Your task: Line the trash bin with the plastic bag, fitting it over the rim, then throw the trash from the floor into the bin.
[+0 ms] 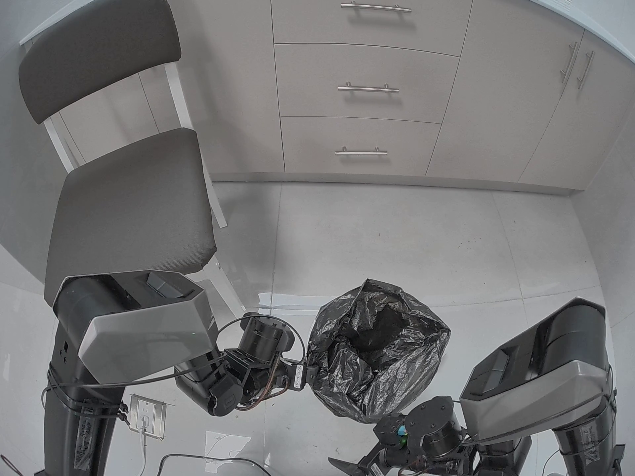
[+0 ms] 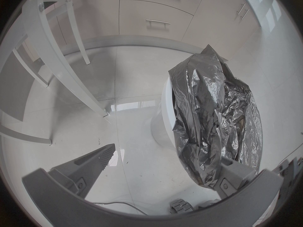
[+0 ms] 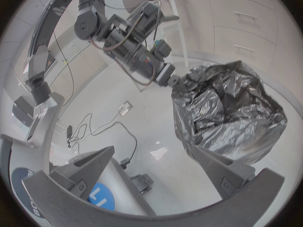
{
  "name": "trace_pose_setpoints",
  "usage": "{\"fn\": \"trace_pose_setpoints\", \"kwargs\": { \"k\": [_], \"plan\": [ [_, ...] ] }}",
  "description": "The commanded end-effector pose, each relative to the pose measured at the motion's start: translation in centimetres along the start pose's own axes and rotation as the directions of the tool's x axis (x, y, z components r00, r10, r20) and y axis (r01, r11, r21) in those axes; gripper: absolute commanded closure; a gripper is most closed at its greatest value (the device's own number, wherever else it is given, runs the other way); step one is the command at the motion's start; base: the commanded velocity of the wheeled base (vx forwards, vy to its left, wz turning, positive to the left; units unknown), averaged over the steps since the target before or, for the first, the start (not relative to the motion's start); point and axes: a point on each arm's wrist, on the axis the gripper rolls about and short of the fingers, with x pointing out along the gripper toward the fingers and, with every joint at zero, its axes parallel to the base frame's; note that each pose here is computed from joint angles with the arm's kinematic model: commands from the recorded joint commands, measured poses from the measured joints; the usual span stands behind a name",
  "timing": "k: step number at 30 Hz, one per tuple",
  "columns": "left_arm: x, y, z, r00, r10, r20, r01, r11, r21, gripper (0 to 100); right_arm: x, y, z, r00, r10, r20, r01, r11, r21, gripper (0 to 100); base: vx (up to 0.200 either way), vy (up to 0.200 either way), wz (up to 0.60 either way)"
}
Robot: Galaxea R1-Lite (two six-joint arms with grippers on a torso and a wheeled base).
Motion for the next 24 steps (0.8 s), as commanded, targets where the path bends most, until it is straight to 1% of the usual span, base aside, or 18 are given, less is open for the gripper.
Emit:
{"fn": "trace_pose_setpoints", "kwargs": {
  "k": [1,2,7,14,18,22,24],
  "plan": [
    [0.1,0.0,-0.1,1.0,0.001,-0.003,-0.001,1.0,0.0,0,-0.1,-0.1,2.6,0.992,-0.036,0.124,0.035,0.999,0.012,0,0.0,0.0,0.0],
    [0.1,0.0,-0.1,1.0,0.001,-0.002,-0.001,1.0,-0.001,0,0.7,-0.2,3.2,0.985,-0.074,0.158,0.072,0.997,0.022,0,0.0,0.0,0.0],
    [0.1,0.0,-0.1,1.0,0.001,-0.002,-0.001,1.0,-0.001,0,2.0,0.1,2.1,0.99,-0.074,0.124,0.073,0.997,0.009,0,0.0,0.0,0.0],
    [0.2,0.0,-0.1,1.0,0.001,-0.003,-0.001,1.0,0.0,0,4.7,-0.6,2.0,0.984,-0.086,0.153,0.082,0.996,0.029,0,0.0,0.0,0.0],
    [0.2,0.0,-0.1,1.0,0.001,-0.003,-0.001,1.0,0.0,0,6.5,-0.7,1.6,0.983,-0.085,0.164,0.083,0.996,0.022,0,0.0,0.0,0.0],
    [0.3,0.0,-0.2,1.0,0.002,-0.006,-0.002,1.0,0.0,0,6.5,-0.2,1.1,0.986,-0.073,0.147,0.072,0.997,0.011,0,0.0,0.0,0.0],
    [0.3,0.0,-0.2,1.0,0.002,-0.005,-0.002,1.0,0.0,0,6.4,0.5,0.8,0.989,-0.055,0.136,0.055,0.998,-0.002,0,0.0,0.0,0.0]
  ]
}}
